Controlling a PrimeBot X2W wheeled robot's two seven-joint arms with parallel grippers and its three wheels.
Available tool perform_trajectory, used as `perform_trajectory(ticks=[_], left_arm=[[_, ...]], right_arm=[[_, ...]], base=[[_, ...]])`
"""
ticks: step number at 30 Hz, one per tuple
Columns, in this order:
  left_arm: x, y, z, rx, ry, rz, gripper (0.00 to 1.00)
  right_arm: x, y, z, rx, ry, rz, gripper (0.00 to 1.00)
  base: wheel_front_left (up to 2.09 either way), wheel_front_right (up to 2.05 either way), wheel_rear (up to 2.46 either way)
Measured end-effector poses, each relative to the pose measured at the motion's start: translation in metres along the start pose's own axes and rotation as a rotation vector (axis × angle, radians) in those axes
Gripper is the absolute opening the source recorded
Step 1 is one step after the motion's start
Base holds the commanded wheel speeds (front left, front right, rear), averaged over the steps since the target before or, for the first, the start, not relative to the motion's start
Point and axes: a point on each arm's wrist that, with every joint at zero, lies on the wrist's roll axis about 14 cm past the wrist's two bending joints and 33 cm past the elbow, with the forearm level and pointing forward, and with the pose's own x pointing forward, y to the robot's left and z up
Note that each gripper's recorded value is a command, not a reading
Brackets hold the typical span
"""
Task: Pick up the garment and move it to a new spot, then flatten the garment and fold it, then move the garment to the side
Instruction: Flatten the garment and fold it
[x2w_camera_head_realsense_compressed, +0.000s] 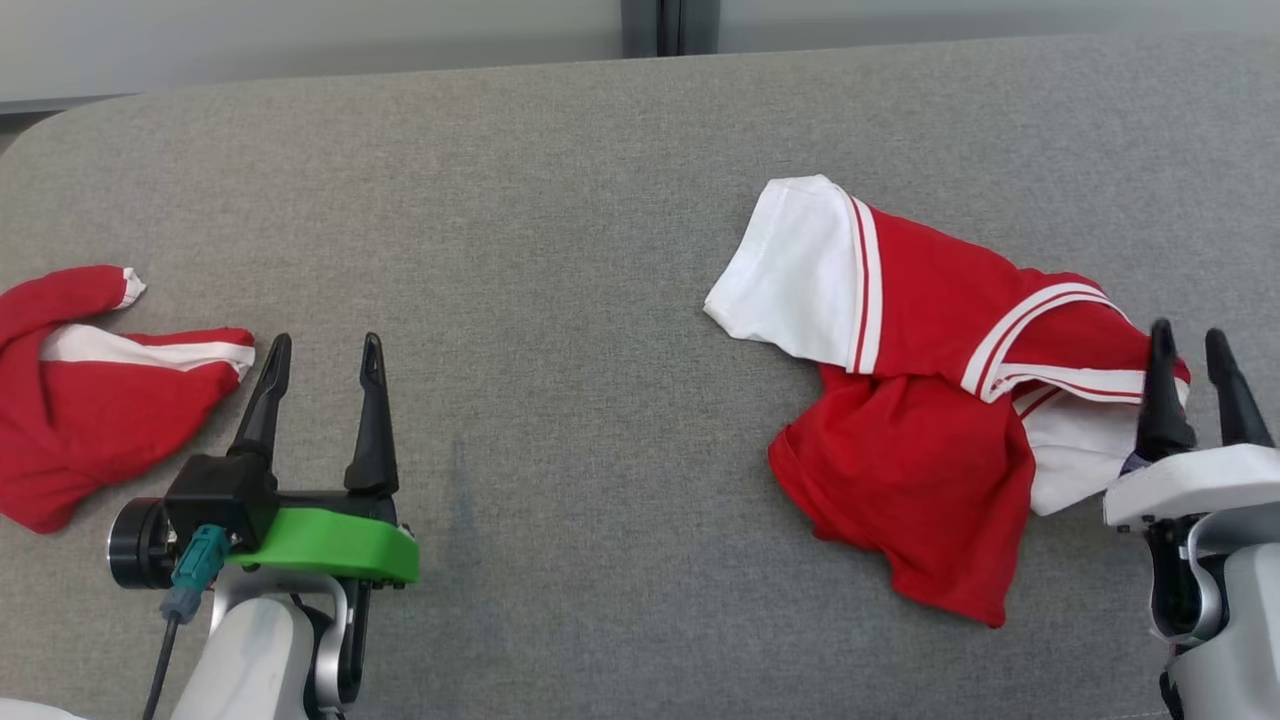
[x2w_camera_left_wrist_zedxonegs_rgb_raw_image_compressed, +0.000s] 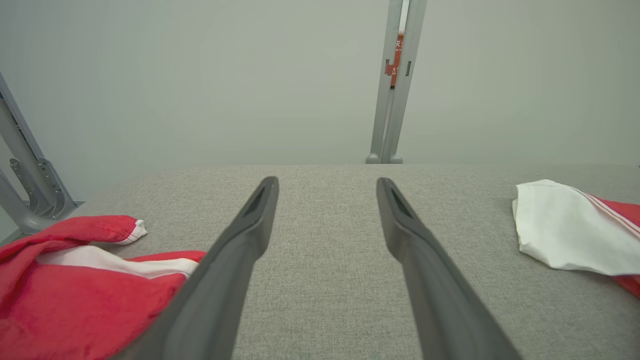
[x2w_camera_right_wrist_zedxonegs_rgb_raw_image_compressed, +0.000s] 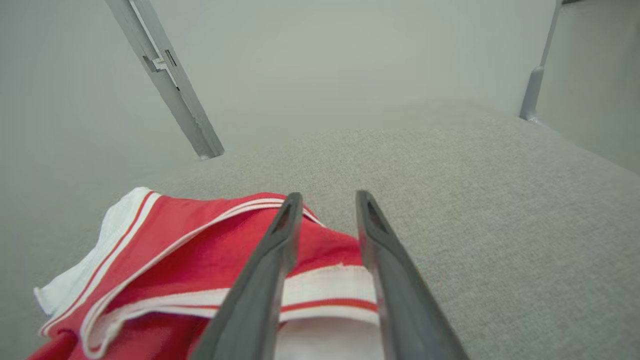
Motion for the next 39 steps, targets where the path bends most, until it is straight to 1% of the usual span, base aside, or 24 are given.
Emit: perform_trajectory(ticks=[2,5,8,11,18,26,29,31,33,37,39], left_arm=[[-0.001,0.000,0.001,-0.003,-0.003,0.004,1.00],[-0.006,0.002,0.003,-0.004,-0.004,0.016,1.00],[-0.012,0.005,0.006,-0.003,-0.012,0.032,1.00],[-0.021,0.007,0.008,-0.003,-0.014,0.043,1.00],[-0.035,0.009,0.011,0.000,-0.020,0.055,1.00],[-0.037,0.010,0.012,0.011,-0.014,0.052,1.00],[-0.036,0.005,0.013,0.010,-0.013,0.034,1.00],[-0.031,-0.012,0.017,-0.001,-0.028,-0.021,1.00],[-0.023,-0.037,0.022,-0.017,-0.027,-0.103,1.00],[-0.008,-0.113,0.024,-0.060,0.004,-0.334,1.00],[-0.008,-0.150,0.010,-0.071,0.075,-0.454,1.00]], right_arm=[[0.001,0.014,0.017,-0.037,-0.060,0.057,1.00],[-0.010,0.039,0.032,-0.098,-0.113,0.157,1.00],[-0.023,0.058,0.048,-0.122,-0.166,0.224,1.00],[-0.037,0.069,0.054,-0.131,-0.178,0.263,1.00],[-0.054,0.072,0.062,-0.116,-0.178,0.267,1.00],[-0.057,0.072,0.060,-0.110,-0.164,0.262,1.00],[-0.057,0.071,0.059,-0.109,-0.158,0.259,1.00],[-0.056,0.071,0.058,-0.112,-0.151,0.257,1.00],[-0.054,0.072,0.056,-0.114,-0.145,0.259,1.00],[-0.047,0.073,0.051,-0.121,-0.128,0.263,1.00],[-0.040,0.074,0.049,-0.122,-0.125,0.266,1.00]], base=[[0.00,0.00,0.00],[0.00,0.00,0.00],[0.00,0.00,0.00],[0.00,0.00,0.00],[0.00,0.00,0.00],[0.00,0.00,0.00],[0.00,0.00,0.00],[0.00,0.00,0.00],[0.00,0.00,0.00],[0.00,0.00,0.00],[0.00,0.00,0.00]])
